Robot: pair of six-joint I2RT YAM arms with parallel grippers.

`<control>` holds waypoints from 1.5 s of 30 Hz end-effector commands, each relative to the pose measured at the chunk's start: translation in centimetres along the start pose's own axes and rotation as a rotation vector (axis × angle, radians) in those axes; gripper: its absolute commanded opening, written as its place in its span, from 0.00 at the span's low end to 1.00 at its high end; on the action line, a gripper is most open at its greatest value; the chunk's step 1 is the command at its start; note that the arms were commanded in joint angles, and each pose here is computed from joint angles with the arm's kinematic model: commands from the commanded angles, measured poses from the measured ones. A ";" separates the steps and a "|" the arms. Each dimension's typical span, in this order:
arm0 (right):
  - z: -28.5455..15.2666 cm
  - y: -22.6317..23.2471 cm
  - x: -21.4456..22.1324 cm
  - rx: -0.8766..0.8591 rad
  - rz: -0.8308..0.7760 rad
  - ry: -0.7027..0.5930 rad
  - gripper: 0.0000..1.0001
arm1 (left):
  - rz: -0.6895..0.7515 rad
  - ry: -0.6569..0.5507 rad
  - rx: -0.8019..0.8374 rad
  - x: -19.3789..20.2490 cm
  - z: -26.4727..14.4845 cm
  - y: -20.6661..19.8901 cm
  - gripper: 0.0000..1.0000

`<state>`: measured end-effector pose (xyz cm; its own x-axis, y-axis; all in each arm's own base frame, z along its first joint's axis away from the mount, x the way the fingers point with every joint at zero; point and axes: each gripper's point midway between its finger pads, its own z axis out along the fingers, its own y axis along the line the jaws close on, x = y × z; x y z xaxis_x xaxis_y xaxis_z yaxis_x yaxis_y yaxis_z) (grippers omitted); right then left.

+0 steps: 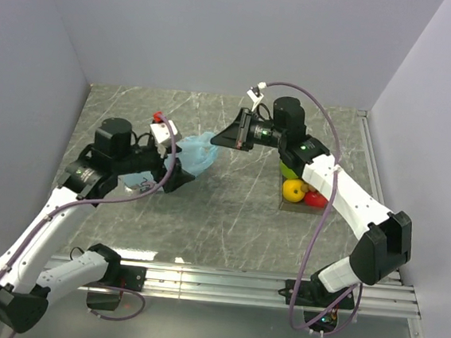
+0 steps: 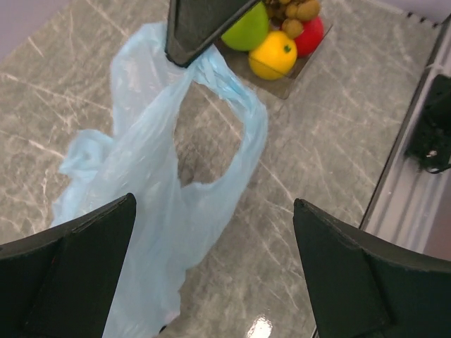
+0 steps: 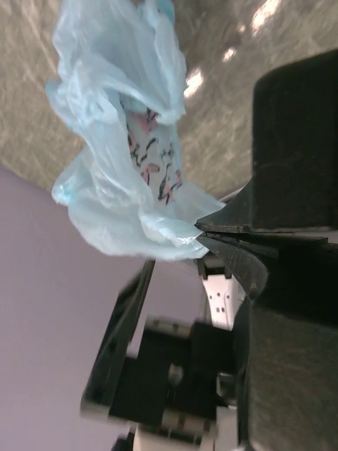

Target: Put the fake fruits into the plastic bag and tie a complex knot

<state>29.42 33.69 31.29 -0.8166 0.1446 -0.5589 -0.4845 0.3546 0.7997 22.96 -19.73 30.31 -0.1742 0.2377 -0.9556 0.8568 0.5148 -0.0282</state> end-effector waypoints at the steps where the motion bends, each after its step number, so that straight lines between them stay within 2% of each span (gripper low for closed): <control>1: 0.8 3.8 -1.3 -0.092 -0.026 -0.027 0.00 | 0.021 -0.024 -0.145 -0.4 1.3 2.4 0.99; 7: 1.1 5.7 -0.4 -0.146 -0.010 0.005 0.00 | 0.090 -0.009 -0.217 -0.1 3.7 3.5 0.99; 8: 1.1 5.9 -0.2 -0.156 -0.009 0.012 0.00 | 0.098 -0.007 -0.222 -0.1 3.9 3.5 0.92; 9: 1.1 6.2 -0.1 -0.162 -0.009 0.019 0.00 | 0.087 -0.004 -0.230 -0.1 4.1 3.8 0.73; 10: 1.0 6.4 -0.2 -0.167 -0.029 0.014 0.03 | 0.063 0.011 -0.234 0.1 4.2 3.9 0.29; 11: 0.9 5.7 -0.3 -0.143 -0.034 0.008 0.12 | 0.061 -0.003 -0.217 -0.6 3.9 3.6 0.03; 12: 0.5 5.2 -0.6 -0.122 -0.082 -0.005 0.22 | 0.048 -0.017 -0.167 -0.9 3.7 2.9 0.00; 13: 0.3 4.0 -1.2 -0.074 -0.093 -0.032 0.44 | 0.044 -0.046 -0.139 -1.6 3.0 2.3 0.00; 14: -0.5 2.2 -2.2 -0.013 -0.094 -0.057 0.56 | 0.025 -0.063 -0.125 -1.9 2.3 2.2 0.00; 16: -1.6 -0.7 -3.5 0.091 -0.181 -0.109 0.72 | 0.002 -0.109 -0.081 -2.8 1.2 1.1 0.00; 17: -2.4 -2.7 -4.6 0.180 -0.200 -0.155 0.77 | -0.039 -0.120 -0.088 -2.9 0.9 1.2 0.00; 19: -2.7 -4.6 -4.6 0.262 -0.311 -0.154 0.91 | -0.053 -0.144 -0.074 -3.3 0.2 0.8 0.00; 22: -1.9 -5.3 -2.4 0.282 -0.341 -0.070 0.95 | -0.152 -0.158 -0.084 -3.4 0.2 1.1 0.00; 29: 0.8 -4.4 1.5 0.234 -0.402 0.010 0.97 | -0.283 -0.229 -0.033 -5.9 0.0 1.6 0.00; 31: 1.6 -5.6 2.3 0.276 -0.427 0.050 0.98 | -0.276 -0.264 -0.013 -6.9 -0.6 1.5 0.00; 36: 1.3 -10.4 5.0 0.399 -0.454 0.170 0.98 | -0.363 -0.302 -0.013 -7.2 -1.7 2.9 0.00; 37: 1.1 -11.5 5.9 0.418 -0.459 0.200 0.92 | -0.370 -0.317 0.020 -7.5 -1.9 2.6 0.00; 39: 0.5 -13.6 6.7 0.467 -0.487 0.249 0.68 | -0.402 -0.330 -0.004 -7.1 -2.4 3.6 0.00; 40: 0.0 -14.6 7.1 0.490 -0.483 0.266 0.46 | -0.409 -0.328 0.010 -6.9 -2.7 3.5 0.00; 42: -1.9 -16.0 6.3 0.506 -0.441 0.261 0.21 | -0.438 -0.328 -0.039 -6.2 -3.6 5.3 0.00; 43: -2.8 -16.7 6.4 0.508 -0.414 0.265 0.00 | -0.442 -0.322 -0.050 -5.9 -3.9 5.6 0.00; 45: -5.6 -17.3 4.8 0.487 -0.345 0.216 0.00 | -0.447 -0.312 -0.163 -4.7 -5.7 8.5 0.00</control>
<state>30.66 27.59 14.62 -0.6978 -0.2892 -0.6553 -0.6150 0.7110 0.3410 28.35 -13.75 35.62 -0.3560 -0.2694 -0.8948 0.6492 0.6174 -0.4442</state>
